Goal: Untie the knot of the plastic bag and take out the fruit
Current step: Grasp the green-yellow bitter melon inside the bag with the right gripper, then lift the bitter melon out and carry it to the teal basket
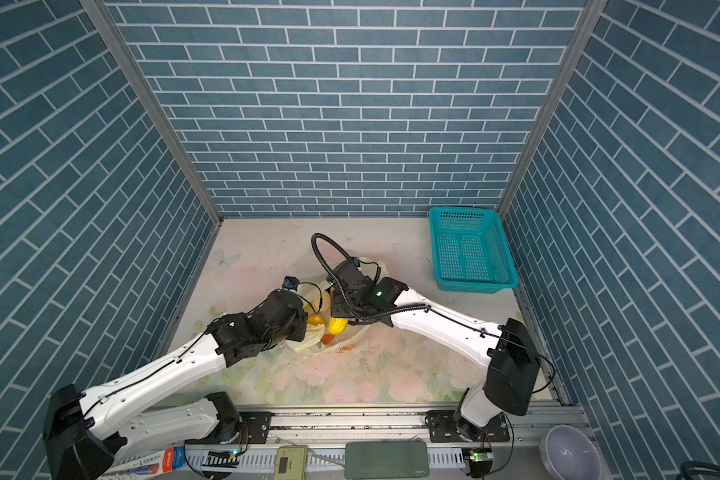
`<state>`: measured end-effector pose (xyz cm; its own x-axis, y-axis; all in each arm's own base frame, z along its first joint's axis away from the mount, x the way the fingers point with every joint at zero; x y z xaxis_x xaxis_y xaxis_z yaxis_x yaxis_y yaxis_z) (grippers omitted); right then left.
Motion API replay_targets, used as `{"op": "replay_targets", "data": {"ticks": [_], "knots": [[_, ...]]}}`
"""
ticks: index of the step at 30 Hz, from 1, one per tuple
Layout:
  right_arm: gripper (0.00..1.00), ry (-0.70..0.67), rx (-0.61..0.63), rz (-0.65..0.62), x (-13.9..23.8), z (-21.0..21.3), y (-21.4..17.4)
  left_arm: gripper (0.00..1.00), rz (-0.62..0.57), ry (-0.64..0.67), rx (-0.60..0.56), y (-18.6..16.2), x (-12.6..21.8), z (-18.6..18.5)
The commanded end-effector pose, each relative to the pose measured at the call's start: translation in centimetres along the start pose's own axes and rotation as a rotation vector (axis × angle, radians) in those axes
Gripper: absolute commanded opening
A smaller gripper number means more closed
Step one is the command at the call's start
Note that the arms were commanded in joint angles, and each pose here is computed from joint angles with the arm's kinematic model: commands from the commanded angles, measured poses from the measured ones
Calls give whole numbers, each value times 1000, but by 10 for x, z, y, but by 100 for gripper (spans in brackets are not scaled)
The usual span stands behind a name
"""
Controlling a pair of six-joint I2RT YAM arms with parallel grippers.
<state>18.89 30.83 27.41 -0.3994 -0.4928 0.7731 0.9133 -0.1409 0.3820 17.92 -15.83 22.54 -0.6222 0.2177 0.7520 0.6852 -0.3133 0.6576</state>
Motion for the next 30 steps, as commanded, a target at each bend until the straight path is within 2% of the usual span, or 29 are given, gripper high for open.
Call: {"op": "replay_targets", "data": {"ticks": [1,8,14,23,30], "knots": [[23,114,19,-16,44,18,17,0,4,27,-9,4,4,3],[22,231,-75,-84,88,11,63,0,15,28,-22,3,4,4],[21,229,-155,-203,110,-21,118,0,24,14,-14,0,3,3],[21,57,-299,-445,136,-123,196,0,41,18,-17,-8,7,7],[21,-116,-453,-525,105,-226,240,0,53,-3,-12,-15,7,7]]}}
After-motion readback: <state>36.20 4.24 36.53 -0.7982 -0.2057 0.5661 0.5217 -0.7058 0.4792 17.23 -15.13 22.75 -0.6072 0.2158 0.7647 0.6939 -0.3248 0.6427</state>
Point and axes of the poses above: each gripper's point midway between its finger pads, its own x axis back along the fingers, its own z axis along the line the jaws close on, y = z × x, the point moved 9 cm from there along x, back along the fingers, and after that the axes turned 13 degrees about -x, right-handed, at the moved point
